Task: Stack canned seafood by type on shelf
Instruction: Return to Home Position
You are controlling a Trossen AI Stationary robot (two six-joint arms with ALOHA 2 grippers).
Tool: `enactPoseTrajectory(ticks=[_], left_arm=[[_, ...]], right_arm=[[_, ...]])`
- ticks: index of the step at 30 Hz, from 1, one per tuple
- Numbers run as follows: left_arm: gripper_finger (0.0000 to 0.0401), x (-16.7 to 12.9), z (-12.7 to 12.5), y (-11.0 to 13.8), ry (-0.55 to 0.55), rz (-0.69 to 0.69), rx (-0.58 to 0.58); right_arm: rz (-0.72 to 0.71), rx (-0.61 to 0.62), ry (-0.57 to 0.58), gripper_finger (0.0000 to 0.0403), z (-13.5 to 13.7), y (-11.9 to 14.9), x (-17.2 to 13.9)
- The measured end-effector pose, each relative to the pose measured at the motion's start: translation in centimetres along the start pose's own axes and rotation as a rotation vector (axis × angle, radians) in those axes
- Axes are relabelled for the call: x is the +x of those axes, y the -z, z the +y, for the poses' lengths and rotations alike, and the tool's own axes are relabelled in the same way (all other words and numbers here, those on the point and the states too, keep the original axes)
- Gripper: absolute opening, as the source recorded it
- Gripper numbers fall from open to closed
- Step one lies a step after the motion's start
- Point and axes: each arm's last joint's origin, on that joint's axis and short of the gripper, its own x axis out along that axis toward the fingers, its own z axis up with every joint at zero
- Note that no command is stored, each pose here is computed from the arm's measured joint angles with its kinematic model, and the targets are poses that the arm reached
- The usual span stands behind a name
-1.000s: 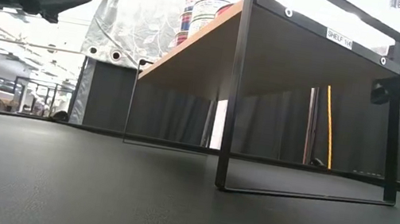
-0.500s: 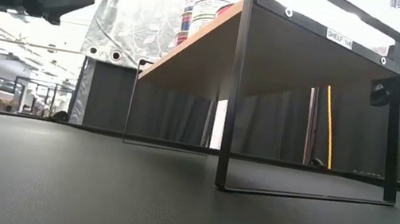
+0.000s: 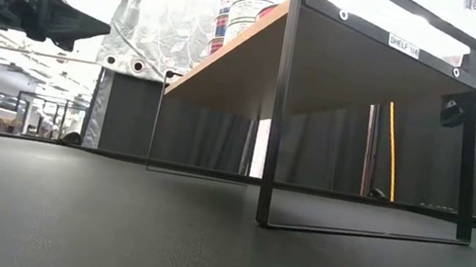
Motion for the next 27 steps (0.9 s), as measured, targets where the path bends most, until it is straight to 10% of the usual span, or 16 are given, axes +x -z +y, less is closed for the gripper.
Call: enactPoseTrajectory(ticks=[27], left_arm=[[0.0000, -0.11, -0.79, -0.20, 0.162, -0.032, -0.026]], right_arm=[[-0.002, 0.000, 0.000, 0.0000, 0.00, -0.01, 0.00]])
